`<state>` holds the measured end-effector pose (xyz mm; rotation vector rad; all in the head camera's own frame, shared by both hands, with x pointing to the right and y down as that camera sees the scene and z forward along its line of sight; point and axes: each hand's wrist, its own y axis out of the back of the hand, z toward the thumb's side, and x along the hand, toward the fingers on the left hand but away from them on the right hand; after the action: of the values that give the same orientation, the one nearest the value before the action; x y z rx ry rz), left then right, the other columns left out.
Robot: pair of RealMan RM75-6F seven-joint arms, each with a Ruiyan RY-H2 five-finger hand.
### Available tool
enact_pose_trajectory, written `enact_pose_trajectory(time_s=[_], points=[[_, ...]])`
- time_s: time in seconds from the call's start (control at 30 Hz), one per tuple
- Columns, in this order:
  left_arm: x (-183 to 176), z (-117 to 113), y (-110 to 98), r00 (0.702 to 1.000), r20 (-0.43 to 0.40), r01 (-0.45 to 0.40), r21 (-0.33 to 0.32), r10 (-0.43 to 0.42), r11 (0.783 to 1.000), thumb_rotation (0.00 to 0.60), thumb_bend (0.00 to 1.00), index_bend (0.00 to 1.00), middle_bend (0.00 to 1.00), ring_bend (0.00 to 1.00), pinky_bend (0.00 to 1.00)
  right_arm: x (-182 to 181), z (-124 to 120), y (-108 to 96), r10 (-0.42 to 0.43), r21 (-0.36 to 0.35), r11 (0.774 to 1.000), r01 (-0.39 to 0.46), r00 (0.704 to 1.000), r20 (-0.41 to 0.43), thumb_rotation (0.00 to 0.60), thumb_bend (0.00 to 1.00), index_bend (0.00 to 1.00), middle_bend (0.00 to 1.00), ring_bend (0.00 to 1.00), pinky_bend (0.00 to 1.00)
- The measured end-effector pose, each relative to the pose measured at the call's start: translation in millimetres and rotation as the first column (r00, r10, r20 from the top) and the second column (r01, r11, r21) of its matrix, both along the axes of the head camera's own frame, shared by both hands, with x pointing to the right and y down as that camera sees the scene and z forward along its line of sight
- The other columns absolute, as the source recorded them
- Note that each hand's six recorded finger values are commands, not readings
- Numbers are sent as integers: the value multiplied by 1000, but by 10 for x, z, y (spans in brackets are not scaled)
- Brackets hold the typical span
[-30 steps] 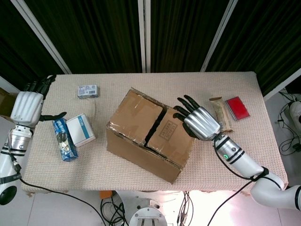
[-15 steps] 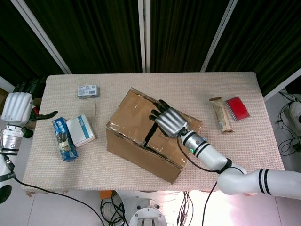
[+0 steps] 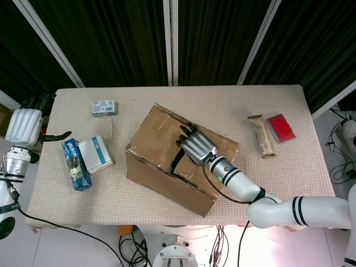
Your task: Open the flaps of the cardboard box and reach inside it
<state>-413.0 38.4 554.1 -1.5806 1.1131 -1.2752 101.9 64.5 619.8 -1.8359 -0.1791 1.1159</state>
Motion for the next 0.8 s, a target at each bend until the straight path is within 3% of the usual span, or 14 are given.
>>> enact_pose_trajectory(time_s=[0.27,0.5,0.8], points=[[11,7,-6,1000,2,-1,-1,1,1000,437,73,53,171,82,166,75,-3,-31,12,1,1000,-12,1000,-18,600,830,517,446,0,0],[8,8,3,1000,6,0,-3,0,1000,436,73,52,171,82,166,139,-69,-62,25,5,1000,-25,999,-21,600,835,533,486,0,0],[25,16,11,1000,9,0,-11,0,1000,435,73,52,171,83,166,237,-346,-99,52,35,998,-53,998,28,600,836,513,490,4,0]])
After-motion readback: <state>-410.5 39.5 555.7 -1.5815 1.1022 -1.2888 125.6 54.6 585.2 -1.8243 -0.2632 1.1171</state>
